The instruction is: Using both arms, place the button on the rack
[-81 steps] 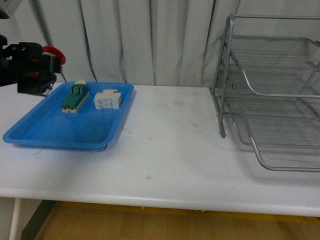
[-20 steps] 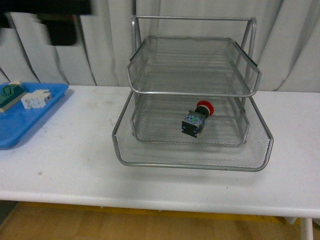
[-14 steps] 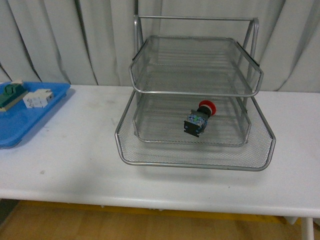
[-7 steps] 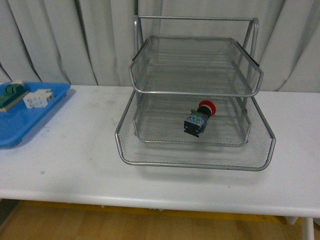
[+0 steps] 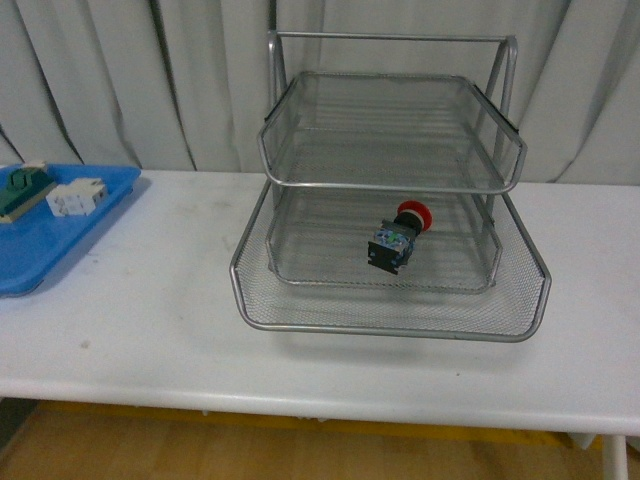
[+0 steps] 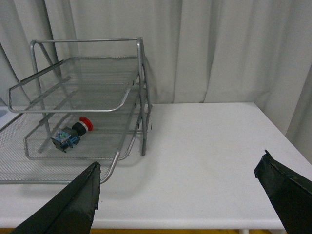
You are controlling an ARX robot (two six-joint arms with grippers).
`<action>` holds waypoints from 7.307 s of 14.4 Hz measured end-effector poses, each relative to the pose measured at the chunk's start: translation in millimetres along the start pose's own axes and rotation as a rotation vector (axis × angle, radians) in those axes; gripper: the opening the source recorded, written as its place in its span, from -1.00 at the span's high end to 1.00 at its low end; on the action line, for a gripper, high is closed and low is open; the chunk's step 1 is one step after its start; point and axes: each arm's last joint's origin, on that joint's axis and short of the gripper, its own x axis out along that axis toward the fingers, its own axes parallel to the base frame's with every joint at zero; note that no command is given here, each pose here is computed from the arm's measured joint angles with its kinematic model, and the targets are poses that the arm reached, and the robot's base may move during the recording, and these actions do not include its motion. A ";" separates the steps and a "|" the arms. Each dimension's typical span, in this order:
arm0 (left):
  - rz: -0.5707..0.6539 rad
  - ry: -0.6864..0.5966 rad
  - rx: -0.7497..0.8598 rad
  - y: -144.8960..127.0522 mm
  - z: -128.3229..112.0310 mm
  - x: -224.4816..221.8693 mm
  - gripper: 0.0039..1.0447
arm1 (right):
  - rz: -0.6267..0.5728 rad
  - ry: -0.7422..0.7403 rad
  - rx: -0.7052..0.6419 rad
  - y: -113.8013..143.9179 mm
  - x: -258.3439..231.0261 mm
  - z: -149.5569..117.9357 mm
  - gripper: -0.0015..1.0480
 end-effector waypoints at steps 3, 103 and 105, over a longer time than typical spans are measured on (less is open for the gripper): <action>0.000 0.003 0.000 0.0 0.0 -5.4 0.97 | 0.000 0.000 0.000 0.0 0.0 0.0 -0.87; 0.000 0.007 0.000 0.0 -3.1 -24.8 -0.88 | 0.003 -0.002 0.005 0.1 27.7 2.4 0.96; 0.000 0.007 0.000 0.0 -3.1 -24.8 -0.88 | 0.003 -0.012 0.005 0.1 22.5 3.9 0.96</action>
